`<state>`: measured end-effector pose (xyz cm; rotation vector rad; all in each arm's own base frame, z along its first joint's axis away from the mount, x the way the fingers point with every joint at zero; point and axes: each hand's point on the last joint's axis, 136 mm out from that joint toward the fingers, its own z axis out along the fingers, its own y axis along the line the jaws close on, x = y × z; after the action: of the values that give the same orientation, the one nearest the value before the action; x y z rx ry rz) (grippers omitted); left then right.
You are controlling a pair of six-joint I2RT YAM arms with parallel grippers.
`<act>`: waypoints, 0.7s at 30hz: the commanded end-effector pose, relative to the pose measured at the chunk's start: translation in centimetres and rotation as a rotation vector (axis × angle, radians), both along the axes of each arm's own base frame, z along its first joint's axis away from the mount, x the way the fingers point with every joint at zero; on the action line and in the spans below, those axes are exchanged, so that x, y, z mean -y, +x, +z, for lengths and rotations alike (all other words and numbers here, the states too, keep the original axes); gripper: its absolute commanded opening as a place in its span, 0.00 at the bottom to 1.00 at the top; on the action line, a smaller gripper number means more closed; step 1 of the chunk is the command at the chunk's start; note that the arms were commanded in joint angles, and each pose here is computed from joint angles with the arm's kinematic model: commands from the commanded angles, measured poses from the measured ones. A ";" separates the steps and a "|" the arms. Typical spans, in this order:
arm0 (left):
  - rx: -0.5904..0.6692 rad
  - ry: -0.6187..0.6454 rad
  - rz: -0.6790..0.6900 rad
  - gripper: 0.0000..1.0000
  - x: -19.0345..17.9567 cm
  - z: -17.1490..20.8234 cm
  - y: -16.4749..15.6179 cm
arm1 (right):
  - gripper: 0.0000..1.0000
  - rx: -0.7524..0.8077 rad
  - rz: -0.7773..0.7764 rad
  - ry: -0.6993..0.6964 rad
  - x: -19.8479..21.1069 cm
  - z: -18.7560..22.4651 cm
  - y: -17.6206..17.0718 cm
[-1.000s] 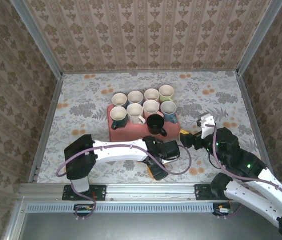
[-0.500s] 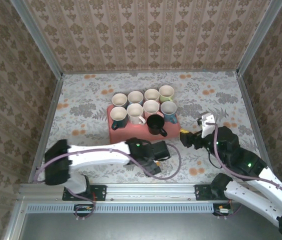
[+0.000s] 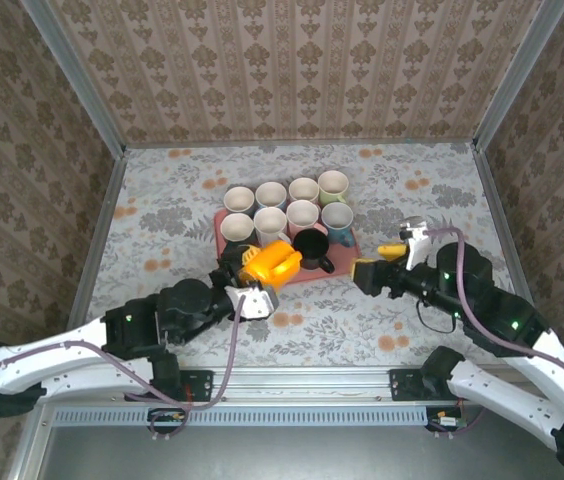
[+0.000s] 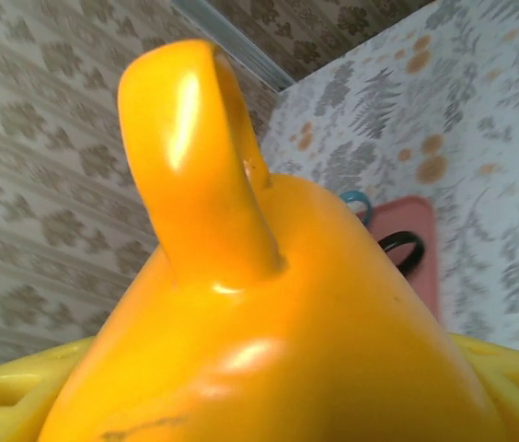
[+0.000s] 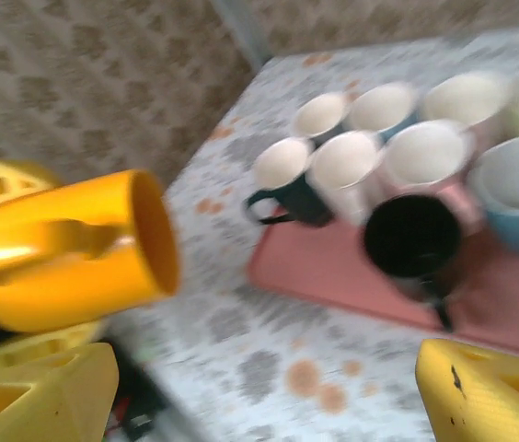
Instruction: Turn the mug right side up
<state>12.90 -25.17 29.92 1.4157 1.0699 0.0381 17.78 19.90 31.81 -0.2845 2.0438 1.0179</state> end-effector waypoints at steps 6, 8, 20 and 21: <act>0.504 -0.110 -0.030 0.26 -1.9 7.2 -0.8 | 0.80 -0.363 0.343 0.422 -7.2 4.4 -3.1; 0.528 -0.096 -0.046 0.26 -2.0 7.3 -1.1 | 0.78 -0.410 0.331 0.450 -7.6 4.1 -2.7; 0.567 -0.071 -0.012 0.24 -3.6 7.4 -0.7 | 0.60 -0.541 0.426 0.529 -12.6 3.0 -3.1; 0.569 -0.068 -0.014 0.24 -3.6 7.3 -0.7 | 0.58 -0.541 0.427 0.526 -12.7 2.9 -3.1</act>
<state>12.34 -23.11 33.03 1.4033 0.6043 0.3779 15.46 32.09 33.64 -0.1401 2.1445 1.9597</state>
